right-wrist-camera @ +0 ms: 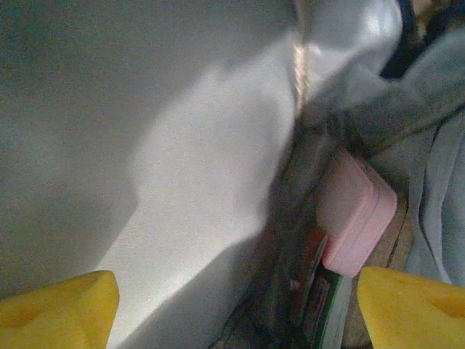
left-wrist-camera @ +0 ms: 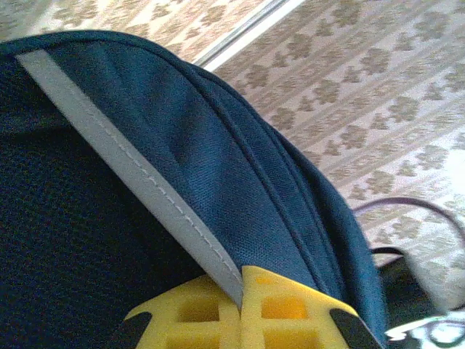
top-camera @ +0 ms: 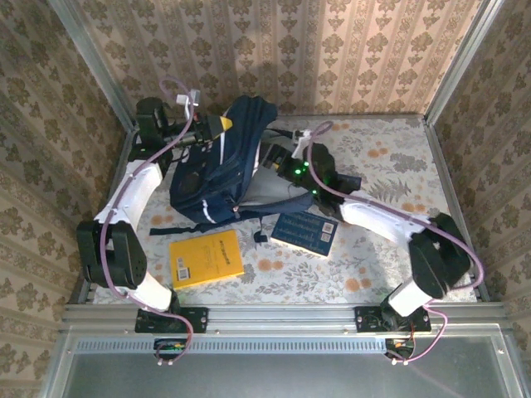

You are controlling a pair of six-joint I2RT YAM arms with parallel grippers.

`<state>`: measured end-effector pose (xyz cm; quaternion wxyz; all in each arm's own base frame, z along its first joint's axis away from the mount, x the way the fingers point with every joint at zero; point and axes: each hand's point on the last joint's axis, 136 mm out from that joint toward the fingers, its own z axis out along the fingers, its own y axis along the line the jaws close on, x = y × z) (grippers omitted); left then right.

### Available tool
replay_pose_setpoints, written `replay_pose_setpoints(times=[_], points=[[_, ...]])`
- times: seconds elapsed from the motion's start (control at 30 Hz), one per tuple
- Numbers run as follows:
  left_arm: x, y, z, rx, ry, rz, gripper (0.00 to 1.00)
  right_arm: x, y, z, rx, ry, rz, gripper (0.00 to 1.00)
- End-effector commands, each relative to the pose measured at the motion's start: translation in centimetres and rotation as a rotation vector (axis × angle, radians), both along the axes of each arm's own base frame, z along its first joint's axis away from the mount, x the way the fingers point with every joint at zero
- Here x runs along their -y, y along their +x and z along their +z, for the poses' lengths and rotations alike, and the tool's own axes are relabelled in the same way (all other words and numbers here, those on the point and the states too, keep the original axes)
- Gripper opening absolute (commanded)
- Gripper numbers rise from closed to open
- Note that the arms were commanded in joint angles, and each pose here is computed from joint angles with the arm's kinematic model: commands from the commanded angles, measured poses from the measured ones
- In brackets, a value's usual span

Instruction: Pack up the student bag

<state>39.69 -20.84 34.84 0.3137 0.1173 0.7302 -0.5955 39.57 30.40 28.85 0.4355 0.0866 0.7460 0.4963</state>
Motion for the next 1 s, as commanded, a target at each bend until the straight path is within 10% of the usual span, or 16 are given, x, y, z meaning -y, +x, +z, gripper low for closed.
replay_pose_setpoints(times=[0.0, 0.47, 0.63, 0.97], points=[[-1.0, 0.6, 0.0, 0.083, 0.137, 0.092, 0.00, 3.8, -1.1, 1.3, 0.045, -0.053, -0.052, 0.85], [0.7, 5.1, -10.3, -0.086, 0.514, 0.197, 0.20, 14.9, -6.3, -9.5, -0.227, -0.449, -0.149, 0.80], [0.4, 3.3, -9.3, -0.071, 0.500, 0.266, 0.48, 17.2, -6.4, -15.7, -0.413, -0.566, -0.087, 0.79], [4.6, -6.7, -12.4, -0.114, 0.473, 0.216, 0.58, 16.5, -4.5, -23.5, -0.618, -0.632, 0.025, 0.79]])
